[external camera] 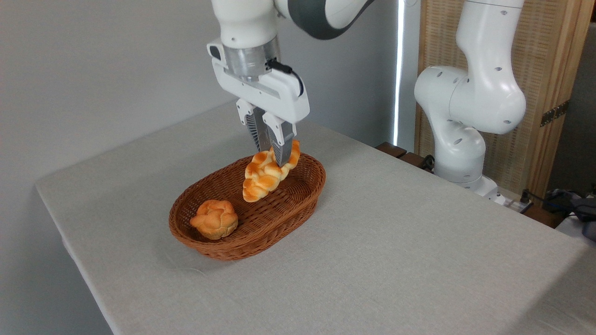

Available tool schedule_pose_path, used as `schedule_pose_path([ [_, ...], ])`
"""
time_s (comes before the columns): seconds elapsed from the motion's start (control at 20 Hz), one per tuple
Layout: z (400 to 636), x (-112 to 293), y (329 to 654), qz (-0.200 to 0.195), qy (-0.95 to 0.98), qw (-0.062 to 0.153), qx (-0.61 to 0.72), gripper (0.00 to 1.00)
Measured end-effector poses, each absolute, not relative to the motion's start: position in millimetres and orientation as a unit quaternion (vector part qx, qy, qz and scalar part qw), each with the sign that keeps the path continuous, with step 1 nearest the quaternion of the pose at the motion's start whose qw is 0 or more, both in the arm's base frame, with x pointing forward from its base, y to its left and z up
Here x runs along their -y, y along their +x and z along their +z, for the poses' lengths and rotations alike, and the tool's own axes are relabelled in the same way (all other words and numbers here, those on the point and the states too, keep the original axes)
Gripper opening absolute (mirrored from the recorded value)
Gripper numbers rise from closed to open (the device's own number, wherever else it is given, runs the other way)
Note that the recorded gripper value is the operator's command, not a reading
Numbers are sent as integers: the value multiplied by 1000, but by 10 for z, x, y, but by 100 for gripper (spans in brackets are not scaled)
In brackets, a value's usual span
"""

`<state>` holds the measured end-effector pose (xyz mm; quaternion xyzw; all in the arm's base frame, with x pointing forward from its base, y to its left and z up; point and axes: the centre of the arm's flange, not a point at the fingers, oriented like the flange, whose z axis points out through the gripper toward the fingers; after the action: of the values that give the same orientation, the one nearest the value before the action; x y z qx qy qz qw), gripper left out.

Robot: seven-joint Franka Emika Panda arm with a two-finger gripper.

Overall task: Put bread into the basket
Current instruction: 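Lower the roll into the basket beside the round bun, then open the gripper and raise it away from the basket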

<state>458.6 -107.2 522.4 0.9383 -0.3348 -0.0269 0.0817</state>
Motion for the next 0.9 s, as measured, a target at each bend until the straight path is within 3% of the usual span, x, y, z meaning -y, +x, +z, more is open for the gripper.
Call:
schedule_pose_path([
  [0.15,5049,1211,4636,-42,934,82,345,52],
  [0.25,4973,1274,4673,-42,932,82,350,60],
  [0.35,4949,1285,4679,-44,932,83,350,73],
  [0.45,4939,1291,4681,-46,932,83,351,75],
  [0.55,4934,1296,4680,-46,931,83,351,85],
  [0.7,4917,1296,4676,-48,931,83,351,88],
  [0.75,4912,1295,4674,-48,931,83,351,99],
  [0.9,4908,1296,4673,-49,931,84,351,100],
])
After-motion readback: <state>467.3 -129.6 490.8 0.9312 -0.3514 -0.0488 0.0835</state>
